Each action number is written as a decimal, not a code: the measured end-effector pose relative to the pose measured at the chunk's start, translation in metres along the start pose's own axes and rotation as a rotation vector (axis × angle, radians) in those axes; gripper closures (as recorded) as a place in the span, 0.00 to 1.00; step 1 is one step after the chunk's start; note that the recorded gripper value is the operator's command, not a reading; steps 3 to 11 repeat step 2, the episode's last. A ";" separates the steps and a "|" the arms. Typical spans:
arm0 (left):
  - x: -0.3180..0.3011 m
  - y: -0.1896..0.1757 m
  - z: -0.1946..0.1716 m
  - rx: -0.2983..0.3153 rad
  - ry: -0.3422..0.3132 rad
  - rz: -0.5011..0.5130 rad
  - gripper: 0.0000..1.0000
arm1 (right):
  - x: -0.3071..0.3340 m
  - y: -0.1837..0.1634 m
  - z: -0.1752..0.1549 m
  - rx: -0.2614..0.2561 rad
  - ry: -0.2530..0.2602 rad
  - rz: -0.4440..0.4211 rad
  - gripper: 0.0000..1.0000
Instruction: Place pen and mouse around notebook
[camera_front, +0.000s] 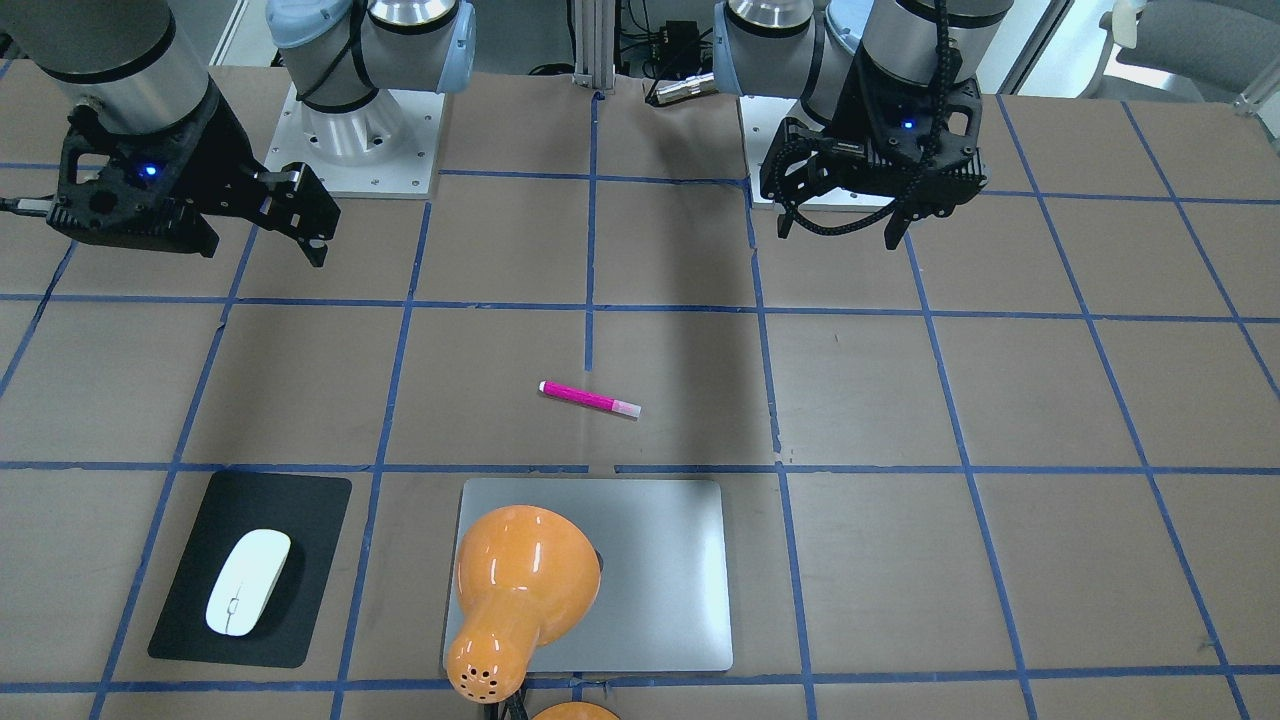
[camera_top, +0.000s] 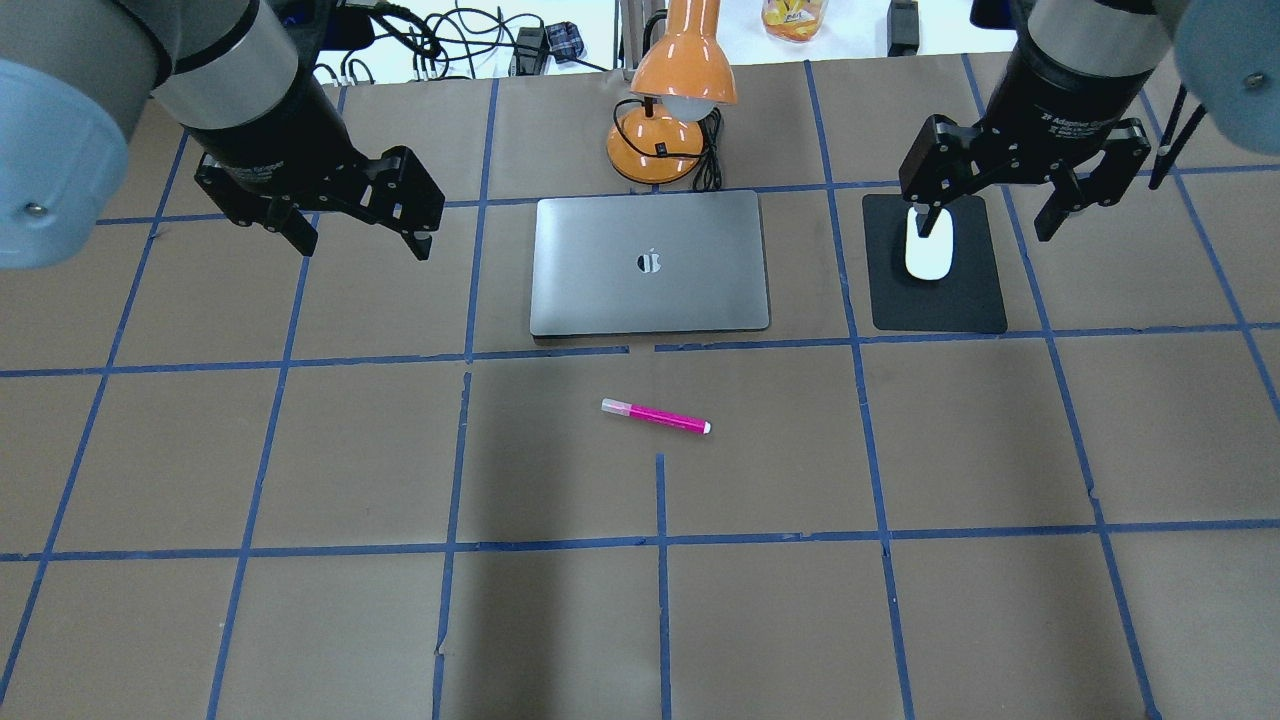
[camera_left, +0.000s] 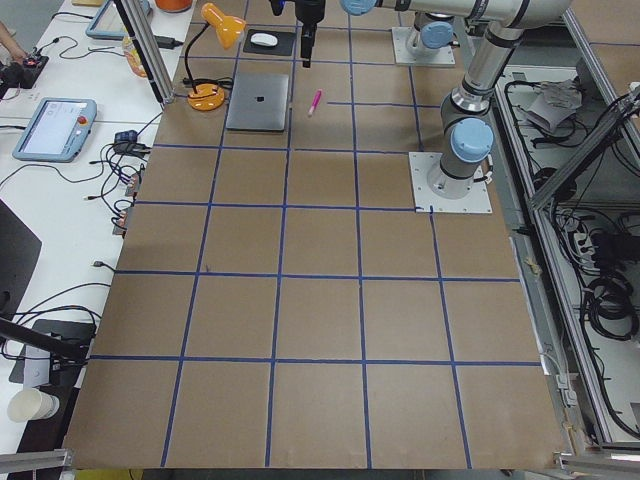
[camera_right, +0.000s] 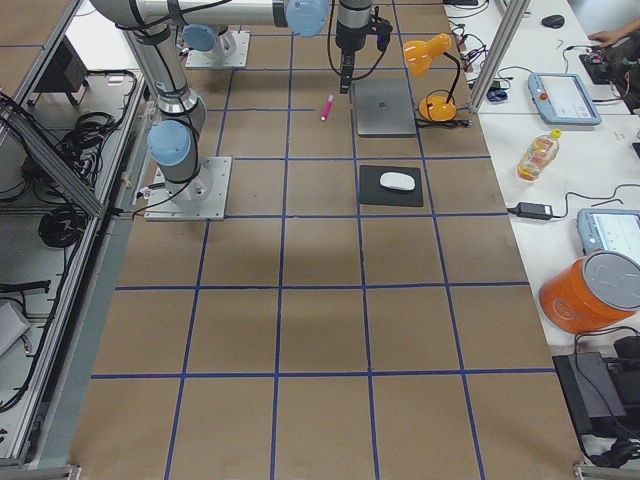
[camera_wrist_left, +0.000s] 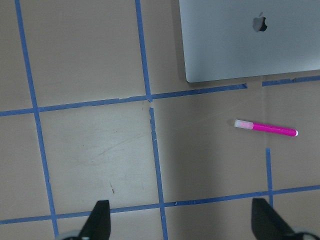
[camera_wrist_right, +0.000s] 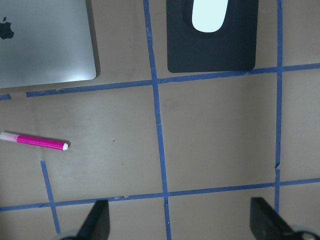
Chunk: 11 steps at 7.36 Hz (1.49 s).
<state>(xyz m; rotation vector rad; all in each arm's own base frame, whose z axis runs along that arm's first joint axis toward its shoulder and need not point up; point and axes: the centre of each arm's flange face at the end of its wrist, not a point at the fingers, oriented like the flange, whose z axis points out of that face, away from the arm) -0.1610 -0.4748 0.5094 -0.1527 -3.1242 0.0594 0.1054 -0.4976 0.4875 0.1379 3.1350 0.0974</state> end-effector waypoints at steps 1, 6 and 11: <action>0.000 0.000 0.000 0.000 0.000 0.000 0.00 | 0.001 0.003 -0.001 -0.002 0.000 0.001 0.00; 0.000 0.000 0.000 0.000 0.001 0.000 0.00 | 0.002 0.005 -0.001 -0.006 0.001 0.003 0.00; 0.000 0.000 0.000 0.000 0.001 0.000 0.00 | 0.002 0.005 -0.001 -0.006 0.001 0.003 0.00</action>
